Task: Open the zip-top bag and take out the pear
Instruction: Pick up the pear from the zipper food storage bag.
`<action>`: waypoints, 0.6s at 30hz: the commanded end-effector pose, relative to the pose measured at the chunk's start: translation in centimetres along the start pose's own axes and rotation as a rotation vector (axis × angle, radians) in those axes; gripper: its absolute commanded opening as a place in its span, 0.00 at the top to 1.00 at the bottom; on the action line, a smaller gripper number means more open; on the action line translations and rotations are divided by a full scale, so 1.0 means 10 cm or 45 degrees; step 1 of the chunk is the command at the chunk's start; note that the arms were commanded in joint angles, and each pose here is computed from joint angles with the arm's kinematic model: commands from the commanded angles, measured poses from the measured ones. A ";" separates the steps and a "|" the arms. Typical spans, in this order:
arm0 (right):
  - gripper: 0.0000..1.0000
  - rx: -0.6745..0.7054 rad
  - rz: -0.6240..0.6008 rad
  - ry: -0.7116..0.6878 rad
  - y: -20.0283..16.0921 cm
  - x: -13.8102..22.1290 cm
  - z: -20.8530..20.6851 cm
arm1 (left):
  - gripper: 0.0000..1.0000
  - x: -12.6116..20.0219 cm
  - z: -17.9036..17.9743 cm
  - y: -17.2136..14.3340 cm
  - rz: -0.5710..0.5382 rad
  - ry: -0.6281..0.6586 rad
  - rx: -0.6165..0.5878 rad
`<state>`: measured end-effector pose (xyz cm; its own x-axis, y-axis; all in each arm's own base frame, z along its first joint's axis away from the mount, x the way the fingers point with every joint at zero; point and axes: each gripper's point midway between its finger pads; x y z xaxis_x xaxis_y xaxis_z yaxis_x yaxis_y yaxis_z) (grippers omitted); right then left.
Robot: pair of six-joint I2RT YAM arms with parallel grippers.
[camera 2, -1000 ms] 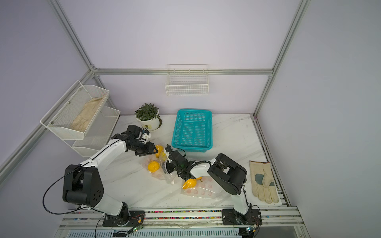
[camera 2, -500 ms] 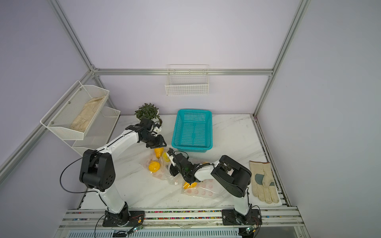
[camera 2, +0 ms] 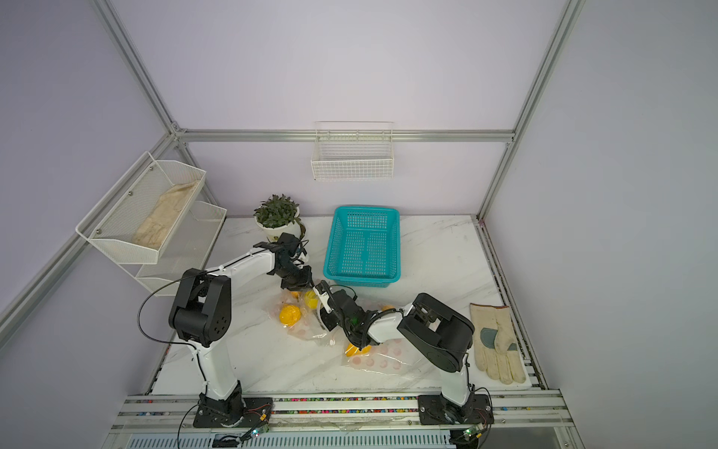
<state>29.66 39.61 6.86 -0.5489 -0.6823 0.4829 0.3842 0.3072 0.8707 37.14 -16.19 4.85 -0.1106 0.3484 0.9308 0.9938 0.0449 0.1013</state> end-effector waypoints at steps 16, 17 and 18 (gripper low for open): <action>0.52 0.214 0.010 0.531 0.03 0.39 0.74 | 0.78 -0.23 0.29 -0.41 0.120 0.036 0.020; 0.48 0.256 -0.028 0.486 0.07 0.39 0.71 | 0.78 -0.21 0.26 -0.40 0.116 0.021 0.017; 0.46 0.311 -0.071 0.411 0.12 0.38 0.65 | 0.78 -0.21 0.24 -0.40 0.115 0.002 0.014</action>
<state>23.21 41.81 8.72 -0.2309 -0.8588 0.4574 0.2819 0.3909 0.8762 34.94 -15.51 2.63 -0.0657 0.3614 0.9301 0.9978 0.0364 0.0563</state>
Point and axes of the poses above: each gripper's point midway between its finger pads, its own x axis back along the fingers, its own z axis along the line the jaws close on, y = z × x, and after that the axes turned 1 degree about x, right-handed
